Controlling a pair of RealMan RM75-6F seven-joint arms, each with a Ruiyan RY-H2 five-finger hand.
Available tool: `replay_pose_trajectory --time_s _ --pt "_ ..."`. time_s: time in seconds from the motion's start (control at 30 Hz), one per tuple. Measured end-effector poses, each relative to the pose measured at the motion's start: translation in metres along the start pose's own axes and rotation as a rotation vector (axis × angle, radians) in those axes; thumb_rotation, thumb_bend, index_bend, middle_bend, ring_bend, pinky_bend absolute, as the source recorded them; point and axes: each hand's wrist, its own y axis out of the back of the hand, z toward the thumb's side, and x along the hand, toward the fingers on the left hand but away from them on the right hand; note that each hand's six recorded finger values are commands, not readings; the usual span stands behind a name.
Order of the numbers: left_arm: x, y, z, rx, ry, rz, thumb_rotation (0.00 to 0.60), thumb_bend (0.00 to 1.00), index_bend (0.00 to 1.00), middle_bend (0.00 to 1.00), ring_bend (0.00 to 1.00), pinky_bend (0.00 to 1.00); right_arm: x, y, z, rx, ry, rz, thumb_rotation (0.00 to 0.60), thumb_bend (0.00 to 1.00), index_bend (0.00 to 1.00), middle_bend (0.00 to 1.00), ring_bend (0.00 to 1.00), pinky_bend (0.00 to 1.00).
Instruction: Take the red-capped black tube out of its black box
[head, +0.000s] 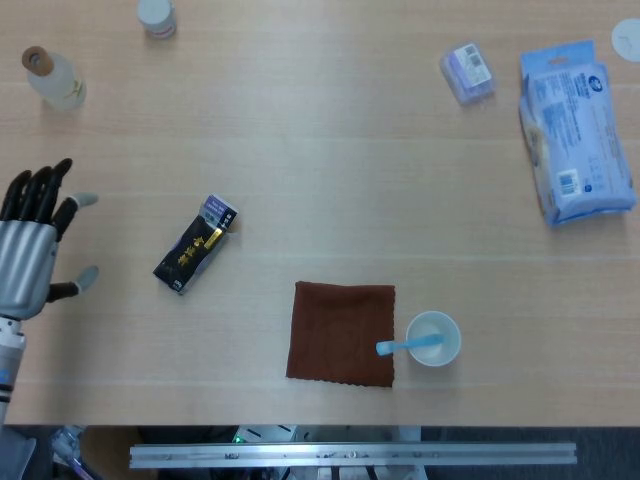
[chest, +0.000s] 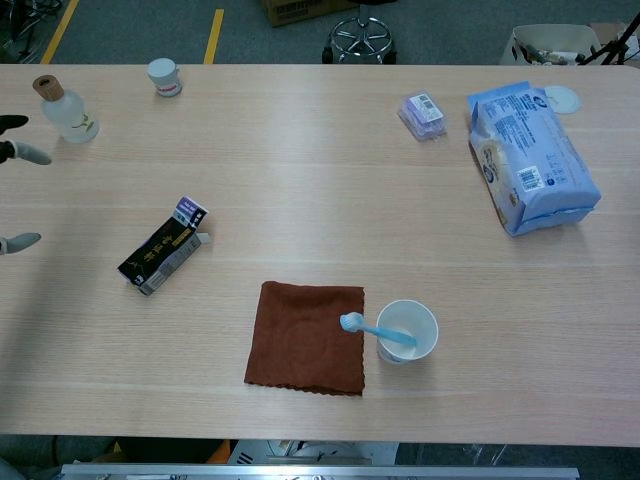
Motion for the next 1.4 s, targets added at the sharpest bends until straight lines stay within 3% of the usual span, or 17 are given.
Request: replay_pose_trajectory --time_s 0.3,0.77,1.4 --pt "0.013 -0.026 0.021 0.001 -0.073 -0.062 0.600 0.16 0.24 0.00 0.00 0.04 0.002 -0.003 -0.005 -0.008 -0.011 0.010 0.600 0.25 0.13 0.13 0.08 0.31" --pt "0.032 -0.043 0.059 0.001 -0.176 -0.105 0.600 0.16 0.24 0.00 0.00 0.04 0.003 -0.009 -0.010 -0.026 -0.023 0.021 0.600 0.25 0.13 0.13 0.08 0.31" --pt "0.040 -0.074 0.061 0.019 -0.177 -0.180 0.600 0.16 0.24 0.00 0.00 0.04 0.006 -0.010 -0.016 -0.043 -0.035 0.019 0.600 0.25 0.13 0.13 0.08 0.31"
